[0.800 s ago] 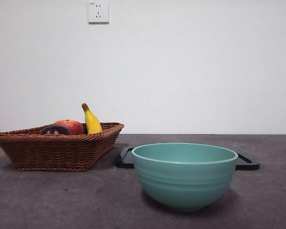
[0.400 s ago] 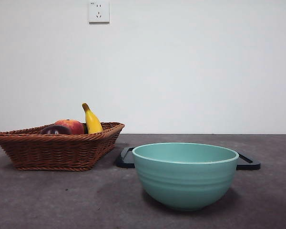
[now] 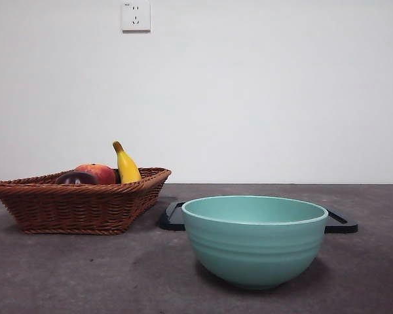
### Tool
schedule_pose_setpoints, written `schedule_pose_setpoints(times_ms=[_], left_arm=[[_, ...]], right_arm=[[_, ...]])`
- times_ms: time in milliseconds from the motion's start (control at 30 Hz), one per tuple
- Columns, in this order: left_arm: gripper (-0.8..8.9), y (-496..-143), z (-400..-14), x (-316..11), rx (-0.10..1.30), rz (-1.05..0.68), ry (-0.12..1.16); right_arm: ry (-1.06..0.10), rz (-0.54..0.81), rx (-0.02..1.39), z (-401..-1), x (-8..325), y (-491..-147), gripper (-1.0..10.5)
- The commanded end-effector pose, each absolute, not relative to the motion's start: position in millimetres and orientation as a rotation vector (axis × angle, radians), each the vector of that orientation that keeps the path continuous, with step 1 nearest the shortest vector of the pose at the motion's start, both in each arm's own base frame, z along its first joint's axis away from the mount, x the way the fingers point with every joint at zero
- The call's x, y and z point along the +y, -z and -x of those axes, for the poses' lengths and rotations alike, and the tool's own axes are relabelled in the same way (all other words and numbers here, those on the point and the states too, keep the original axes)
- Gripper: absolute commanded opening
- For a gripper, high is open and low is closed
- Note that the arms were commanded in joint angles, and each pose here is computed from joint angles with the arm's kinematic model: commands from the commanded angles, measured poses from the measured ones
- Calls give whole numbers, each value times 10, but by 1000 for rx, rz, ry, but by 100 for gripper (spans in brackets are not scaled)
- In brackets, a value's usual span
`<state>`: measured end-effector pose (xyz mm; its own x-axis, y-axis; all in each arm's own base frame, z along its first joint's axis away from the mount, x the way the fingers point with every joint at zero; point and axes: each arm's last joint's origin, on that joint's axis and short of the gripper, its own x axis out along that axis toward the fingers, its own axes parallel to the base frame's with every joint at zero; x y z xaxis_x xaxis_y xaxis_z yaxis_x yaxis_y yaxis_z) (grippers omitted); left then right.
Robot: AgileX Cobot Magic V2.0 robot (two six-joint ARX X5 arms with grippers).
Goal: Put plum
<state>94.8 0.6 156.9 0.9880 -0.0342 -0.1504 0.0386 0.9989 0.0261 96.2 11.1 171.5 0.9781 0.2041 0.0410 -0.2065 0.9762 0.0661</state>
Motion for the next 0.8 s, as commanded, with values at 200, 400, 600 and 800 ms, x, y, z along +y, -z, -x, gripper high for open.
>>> schedule_pose_setpoints(times_ms=[200, 400, 600, 800], left_arm=[[9, -1493, -956, 10, 178, -25, 34], [9, -1493, -956, 9, 178, -25, 34], [9, -1492, -956, 9, 178, -25, 34], [9, -1493, -956, 9, 178, -25, 34]], right_arm=[[-198, -65, 90, -962, 109, -1582, 8], [-196, -70, 155, -954, 108, -1523, 8], [-196, -70, 148, -954, 108, -1531, 8], [-196, -70, 148, -954, 108, -1531, 8]])
